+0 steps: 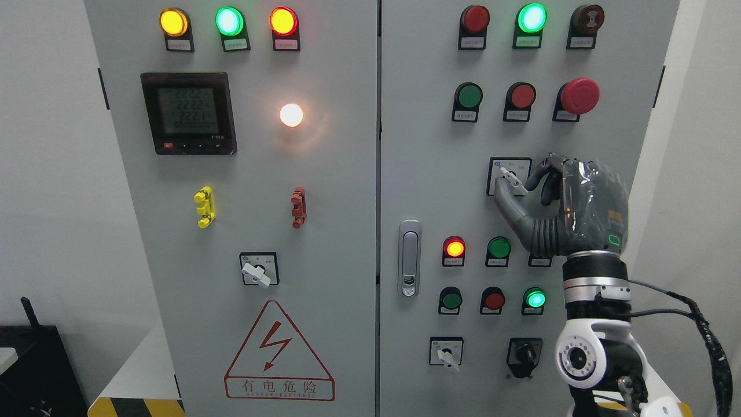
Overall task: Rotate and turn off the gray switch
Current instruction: 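Close the right hand's fingers to grip the switch knob, then twist the gripped switch knob with the right hand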
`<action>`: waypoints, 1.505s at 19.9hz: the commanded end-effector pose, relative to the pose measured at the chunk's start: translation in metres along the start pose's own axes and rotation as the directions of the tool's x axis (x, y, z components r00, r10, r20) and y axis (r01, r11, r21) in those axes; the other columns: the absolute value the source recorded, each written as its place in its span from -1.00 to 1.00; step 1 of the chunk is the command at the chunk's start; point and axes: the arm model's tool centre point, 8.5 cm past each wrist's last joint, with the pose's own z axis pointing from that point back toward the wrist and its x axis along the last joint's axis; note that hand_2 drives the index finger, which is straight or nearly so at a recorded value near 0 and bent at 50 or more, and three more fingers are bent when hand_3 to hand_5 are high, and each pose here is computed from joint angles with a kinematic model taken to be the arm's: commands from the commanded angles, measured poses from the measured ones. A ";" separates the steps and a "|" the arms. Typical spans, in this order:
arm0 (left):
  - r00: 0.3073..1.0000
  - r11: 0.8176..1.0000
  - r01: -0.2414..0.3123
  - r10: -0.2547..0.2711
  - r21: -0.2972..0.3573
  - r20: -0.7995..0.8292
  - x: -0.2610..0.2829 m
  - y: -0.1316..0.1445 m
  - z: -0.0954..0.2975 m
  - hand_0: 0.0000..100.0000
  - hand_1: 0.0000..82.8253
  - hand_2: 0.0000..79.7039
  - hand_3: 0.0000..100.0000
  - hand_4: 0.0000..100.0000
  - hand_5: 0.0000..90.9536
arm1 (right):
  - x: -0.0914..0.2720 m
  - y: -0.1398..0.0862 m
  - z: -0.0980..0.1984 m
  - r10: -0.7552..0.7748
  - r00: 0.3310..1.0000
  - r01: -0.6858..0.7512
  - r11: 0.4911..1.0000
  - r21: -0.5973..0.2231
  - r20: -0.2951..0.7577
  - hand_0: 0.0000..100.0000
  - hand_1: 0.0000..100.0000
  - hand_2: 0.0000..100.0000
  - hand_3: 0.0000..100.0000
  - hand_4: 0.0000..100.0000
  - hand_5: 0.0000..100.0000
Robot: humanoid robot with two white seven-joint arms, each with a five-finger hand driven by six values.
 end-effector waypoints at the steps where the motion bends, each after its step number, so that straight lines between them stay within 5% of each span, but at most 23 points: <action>1: 0.999 0.999 -0.032 0.032 0.002 0.001 0.000 0.000 0.000 -0.76 -0.06 -1.00 -1.00 -1.00 -1.00 | 0.001 -0.001 -0.002 -0.002 1.000 0.002 1.000 -0.003 0.002 -0.37 -0.18 0.39 0.90 0.79 1.00; 30: 0.999 0.999 -0.032 0.032 0.002 0.000 0.000 0.000 0.000 -0.76 -0.06 -1.00 -1.00 -1.00 -1.00 | 0.006 0.004 0.000 -0.008 1.000 0.008 1.000 0.010 0.008 -0.08 -0.22 0.43 0.95 0.80 1.00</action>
